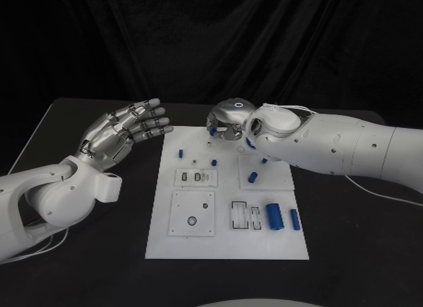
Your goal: Assemble the parts on the task board
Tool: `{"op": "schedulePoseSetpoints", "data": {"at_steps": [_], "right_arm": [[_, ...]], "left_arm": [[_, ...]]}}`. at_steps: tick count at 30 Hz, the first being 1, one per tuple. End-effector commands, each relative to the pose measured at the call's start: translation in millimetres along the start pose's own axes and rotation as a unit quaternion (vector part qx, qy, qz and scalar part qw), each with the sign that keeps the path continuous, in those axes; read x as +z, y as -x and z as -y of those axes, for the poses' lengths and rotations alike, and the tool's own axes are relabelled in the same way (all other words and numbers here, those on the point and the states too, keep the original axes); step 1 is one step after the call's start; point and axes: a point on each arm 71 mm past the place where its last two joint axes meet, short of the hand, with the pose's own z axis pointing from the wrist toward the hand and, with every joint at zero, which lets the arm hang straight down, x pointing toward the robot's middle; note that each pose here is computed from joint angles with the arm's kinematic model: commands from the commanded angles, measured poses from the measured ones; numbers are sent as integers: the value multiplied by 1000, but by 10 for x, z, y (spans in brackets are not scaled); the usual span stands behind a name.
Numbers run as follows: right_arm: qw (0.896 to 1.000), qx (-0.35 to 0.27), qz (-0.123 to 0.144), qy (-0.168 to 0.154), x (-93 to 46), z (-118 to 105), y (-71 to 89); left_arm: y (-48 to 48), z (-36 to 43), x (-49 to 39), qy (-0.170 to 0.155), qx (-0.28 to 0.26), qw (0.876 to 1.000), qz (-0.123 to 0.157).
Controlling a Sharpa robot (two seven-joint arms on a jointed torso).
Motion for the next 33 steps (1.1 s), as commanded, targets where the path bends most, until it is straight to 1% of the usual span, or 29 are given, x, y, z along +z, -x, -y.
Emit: {"op": "schedulePoseSetpoints", "data": {"at_steps": [1, 9, 16, 19, 22, 26, 28, 30, 33], "right_arm": [[1000, 4, -3, 2, 2, -6, -27], [1000, 5, -12, -3, 21, -5, -57], [999, 4, -30, -18, 40, 15, -89], [999, 7, -30, -22, 42, 24, -91], [999, 11, -22, -23, 40, 34, -79], [1000, 13, -2, -21, 22, 67, -35], [1000, 12, 11, -20, 6, 98, 27], [1000, 11, 19, -19, -4, 116, 71], [999, 8, 36, -18, -59, 171, 211]], "left_arm": [[-13, 130, -2, -91, -9, 996, -6], [-13, 126, 4, -90, -10, 996, -8], [-3, 123, 5, -88, -12, 996, -7], [1, 123, 5, -88, -12, 996, -6], [6, 123, 4, -87, -12, 996, -6], [19, 129, -8, -87, -12, 996, -4], [31, 135, -20, -86, -11, 996, -2], [37, 138, -26, -86, -11, 996, 0], [47, 146, -40, -86, -10, 996, 2]]}}
